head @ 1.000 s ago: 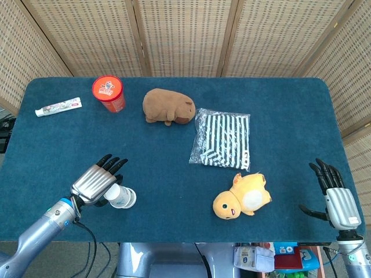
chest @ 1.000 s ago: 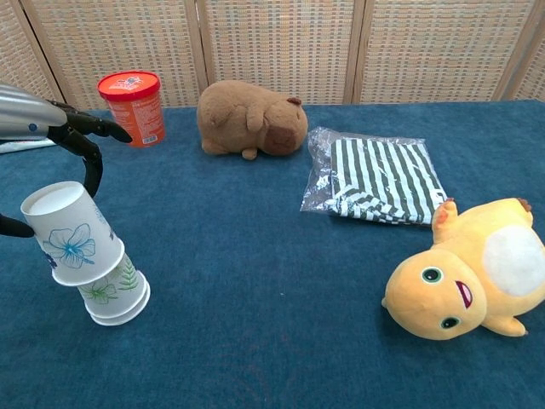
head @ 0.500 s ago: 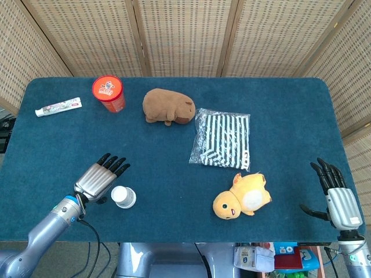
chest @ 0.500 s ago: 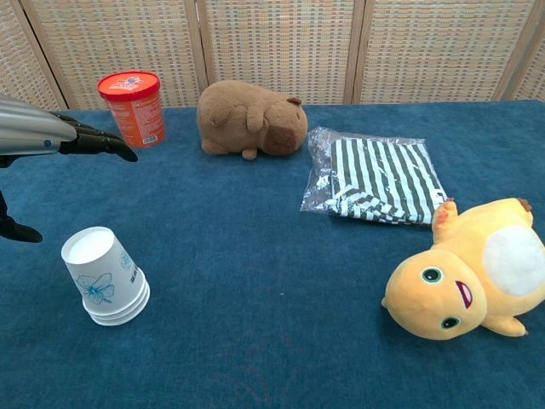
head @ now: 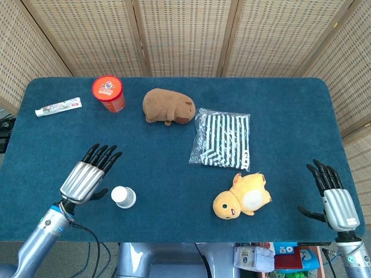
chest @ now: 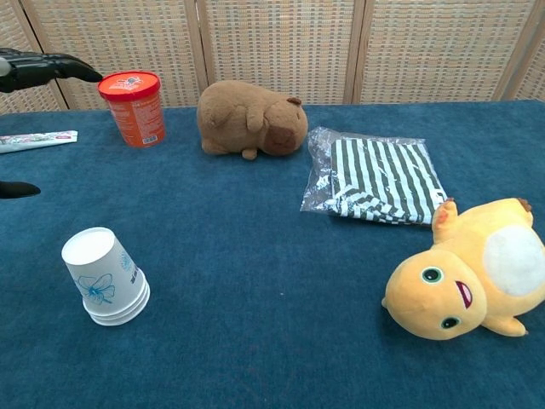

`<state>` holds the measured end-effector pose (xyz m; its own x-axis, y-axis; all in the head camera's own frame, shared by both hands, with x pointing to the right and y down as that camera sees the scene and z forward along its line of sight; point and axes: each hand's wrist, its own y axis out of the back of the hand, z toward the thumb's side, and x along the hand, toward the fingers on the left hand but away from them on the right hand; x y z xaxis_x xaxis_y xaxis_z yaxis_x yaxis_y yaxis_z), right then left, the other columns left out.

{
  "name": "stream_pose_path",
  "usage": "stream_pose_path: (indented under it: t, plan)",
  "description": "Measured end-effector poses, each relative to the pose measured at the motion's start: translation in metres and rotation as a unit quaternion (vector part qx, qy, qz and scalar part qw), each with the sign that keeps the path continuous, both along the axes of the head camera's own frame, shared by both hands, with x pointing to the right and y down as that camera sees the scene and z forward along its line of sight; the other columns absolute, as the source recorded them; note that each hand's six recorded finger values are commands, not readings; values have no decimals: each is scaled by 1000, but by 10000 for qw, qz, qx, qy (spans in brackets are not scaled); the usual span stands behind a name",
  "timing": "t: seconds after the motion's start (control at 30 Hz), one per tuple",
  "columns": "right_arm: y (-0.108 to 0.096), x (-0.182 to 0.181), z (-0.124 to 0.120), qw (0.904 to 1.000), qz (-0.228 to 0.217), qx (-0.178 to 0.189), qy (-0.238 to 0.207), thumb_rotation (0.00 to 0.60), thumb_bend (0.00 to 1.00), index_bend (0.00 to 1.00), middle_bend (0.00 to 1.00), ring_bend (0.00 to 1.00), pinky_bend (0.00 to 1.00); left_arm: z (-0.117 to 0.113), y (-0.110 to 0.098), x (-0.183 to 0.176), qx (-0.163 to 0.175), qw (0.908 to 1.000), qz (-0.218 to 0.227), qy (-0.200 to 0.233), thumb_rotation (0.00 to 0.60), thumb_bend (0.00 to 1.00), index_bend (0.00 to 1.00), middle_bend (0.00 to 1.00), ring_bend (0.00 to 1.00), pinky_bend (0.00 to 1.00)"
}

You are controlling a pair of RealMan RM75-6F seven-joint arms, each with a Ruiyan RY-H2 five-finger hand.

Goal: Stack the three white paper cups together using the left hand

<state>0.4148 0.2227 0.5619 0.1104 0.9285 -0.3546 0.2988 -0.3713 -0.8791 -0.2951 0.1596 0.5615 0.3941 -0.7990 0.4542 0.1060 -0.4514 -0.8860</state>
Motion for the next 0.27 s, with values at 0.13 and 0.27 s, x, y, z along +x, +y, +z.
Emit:
stream_pose_path:
  t: [0.13, 0.27]
  plan:
    - [-1, -2, -2, 10000, 2, 16, 17, 600, 47, 0, 0, 0, 0, 8, 25, -23, 504, 9983, -273, -69, 600, 234, 0, 0, 0, 0]
    - [-1, -2, -3, 10000, 5, 47, 34, 600, 47, 0, 0, 0, 0, 15, 51, -39, 664, 9960, -585, -97, 600, 234, 0, 0, 0, 0]
